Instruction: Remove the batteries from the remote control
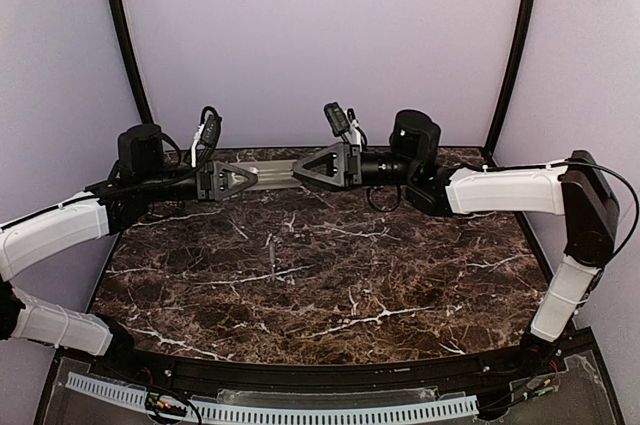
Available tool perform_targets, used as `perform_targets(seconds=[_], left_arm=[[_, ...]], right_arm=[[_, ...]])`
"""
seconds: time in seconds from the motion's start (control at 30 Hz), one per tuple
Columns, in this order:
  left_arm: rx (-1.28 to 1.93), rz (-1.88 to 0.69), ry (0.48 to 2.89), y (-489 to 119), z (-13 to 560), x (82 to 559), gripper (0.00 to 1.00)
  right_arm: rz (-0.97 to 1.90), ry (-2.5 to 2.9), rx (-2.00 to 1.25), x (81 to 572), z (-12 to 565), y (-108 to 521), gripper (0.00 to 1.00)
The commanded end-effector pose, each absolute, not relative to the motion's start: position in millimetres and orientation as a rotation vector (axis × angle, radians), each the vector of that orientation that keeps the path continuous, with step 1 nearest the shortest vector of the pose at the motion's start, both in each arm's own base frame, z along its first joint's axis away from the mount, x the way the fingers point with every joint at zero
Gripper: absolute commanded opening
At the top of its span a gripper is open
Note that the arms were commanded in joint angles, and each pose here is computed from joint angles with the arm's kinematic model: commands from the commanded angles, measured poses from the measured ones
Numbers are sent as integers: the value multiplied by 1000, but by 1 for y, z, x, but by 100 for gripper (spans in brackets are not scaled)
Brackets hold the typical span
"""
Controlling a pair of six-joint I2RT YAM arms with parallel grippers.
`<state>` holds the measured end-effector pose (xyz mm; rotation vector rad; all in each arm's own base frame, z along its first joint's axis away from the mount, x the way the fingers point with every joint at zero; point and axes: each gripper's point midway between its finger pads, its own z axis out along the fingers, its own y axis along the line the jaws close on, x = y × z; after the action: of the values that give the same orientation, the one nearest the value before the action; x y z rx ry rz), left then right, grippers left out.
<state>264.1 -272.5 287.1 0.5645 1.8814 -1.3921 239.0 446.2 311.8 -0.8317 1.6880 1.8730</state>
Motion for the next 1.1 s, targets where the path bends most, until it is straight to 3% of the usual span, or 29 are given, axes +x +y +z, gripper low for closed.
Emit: perform_targets(seconds=[0.0, 0.37, 1.07], left_arm=[[844, -1503, 1577, -290, 346, 219, 0], [823, -1490, 1607, -290, 341, 224, 0], [822, -1459, 1635, -291, 333, 229, 0]], right_arm=[[1909, 1819, -898, 216, 283, 464, 86], [1766, 1935, -862, 229, 266, 467, 85], [1885, 1823, -957, 213, 288, 468, 85]])
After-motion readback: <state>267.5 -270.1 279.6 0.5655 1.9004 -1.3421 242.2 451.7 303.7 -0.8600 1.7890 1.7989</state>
